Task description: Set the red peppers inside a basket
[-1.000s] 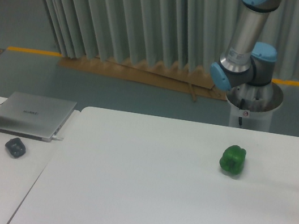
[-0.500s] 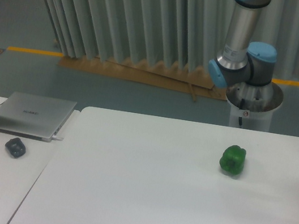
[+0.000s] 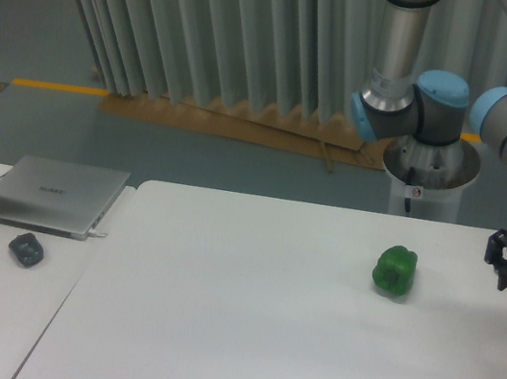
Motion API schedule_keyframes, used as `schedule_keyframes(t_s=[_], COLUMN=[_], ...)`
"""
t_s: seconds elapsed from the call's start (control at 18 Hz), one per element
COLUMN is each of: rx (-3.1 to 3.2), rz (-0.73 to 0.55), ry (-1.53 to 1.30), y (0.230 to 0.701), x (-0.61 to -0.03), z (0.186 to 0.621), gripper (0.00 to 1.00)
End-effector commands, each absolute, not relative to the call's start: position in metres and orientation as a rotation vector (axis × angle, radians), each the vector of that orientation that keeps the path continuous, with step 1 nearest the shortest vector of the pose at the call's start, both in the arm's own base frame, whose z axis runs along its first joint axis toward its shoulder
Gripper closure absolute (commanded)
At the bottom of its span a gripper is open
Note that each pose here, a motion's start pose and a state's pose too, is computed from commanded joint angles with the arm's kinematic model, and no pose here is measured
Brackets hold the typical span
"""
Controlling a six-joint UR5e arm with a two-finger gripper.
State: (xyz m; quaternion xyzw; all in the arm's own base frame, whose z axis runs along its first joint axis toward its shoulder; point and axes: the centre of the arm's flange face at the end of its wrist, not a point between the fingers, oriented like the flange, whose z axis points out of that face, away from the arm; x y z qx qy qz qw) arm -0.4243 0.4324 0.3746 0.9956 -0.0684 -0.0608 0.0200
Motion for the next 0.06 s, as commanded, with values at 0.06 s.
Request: schedule_keyframes(t_s=[0.06], rx=[3.087], rz=[-0.186], ry=[-0.203], y=[0.4316], x=[-0.4233], z=[0.3733], gripper=[0.00])
